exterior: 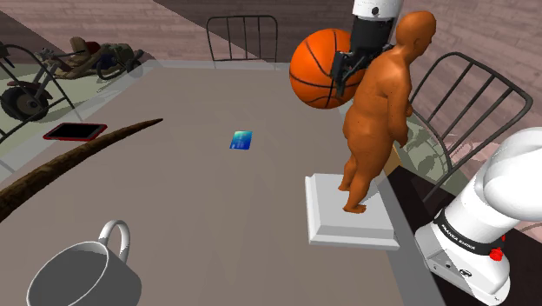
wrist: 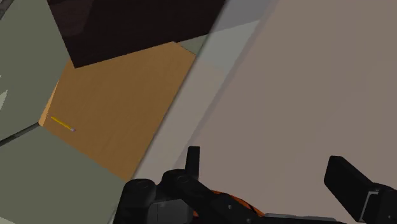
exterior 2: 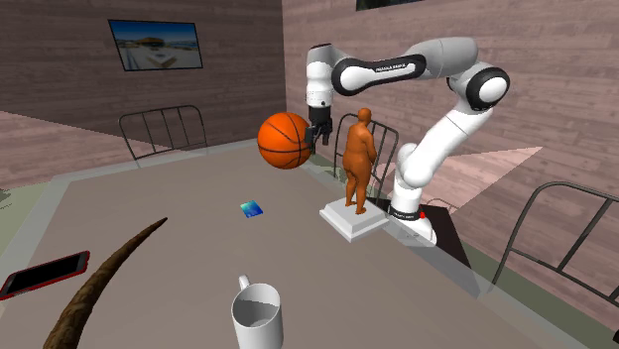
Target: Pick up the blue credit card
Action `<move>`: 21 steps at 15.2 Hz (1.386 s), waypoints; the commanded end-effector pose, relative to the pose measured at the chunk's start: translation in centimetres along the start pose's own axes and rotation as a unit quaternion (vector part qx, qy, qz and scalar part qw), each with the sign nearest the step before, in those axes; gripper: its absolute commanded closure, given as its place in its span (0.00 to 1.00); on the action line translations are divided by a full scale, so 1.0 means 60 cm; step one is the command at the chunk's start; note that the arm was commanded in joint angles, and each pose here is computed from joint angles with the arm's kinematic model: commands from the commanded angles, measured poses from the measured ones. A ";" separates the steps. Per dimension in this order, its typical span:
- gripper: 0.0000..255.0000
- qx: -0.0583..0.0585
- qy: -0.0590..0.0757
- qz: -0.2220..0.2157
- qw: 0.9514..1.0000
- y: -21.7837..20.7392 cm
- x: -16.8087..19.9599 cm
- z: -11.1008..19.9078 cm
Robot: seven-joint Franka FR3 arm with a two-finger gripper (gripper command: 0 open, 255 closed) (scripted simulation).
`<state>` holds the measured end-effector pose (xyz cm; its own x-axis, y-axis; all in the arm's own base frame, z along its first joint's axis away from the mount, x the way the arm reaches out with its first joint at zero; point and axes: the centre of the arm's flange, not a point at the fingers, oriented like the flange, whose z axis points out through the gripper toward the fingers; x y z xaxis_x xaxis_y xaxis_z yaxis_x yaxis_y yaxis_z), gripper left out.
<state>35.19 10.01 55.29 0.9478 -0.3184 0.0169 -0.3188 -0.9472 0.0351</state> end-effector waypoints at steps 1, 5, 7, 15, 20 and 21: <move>0.00 0.000 0.005 0.021 1.000 -0.048 0.007 0.009; 0.00 -0.003 0.015 0.059 0.998 -0.131 0.025 0.033; 0.00 -0.004 0.020 0.078 0.997 -0.172 0.037 0.045; 0.00 -0.010 0.039 0.155 0.987 -0.330 0.100 0.092; 0.00 -0.013 0.051 0.202 0.978 -0.423 0.152 0.121; 0.00 -0.014 0.053 0.211 0.976 -0.441 0.164 0.127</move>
<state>52.01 30.83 47.40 0.7426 -0.6566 0.1321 -0.6652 -0.7460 0.0313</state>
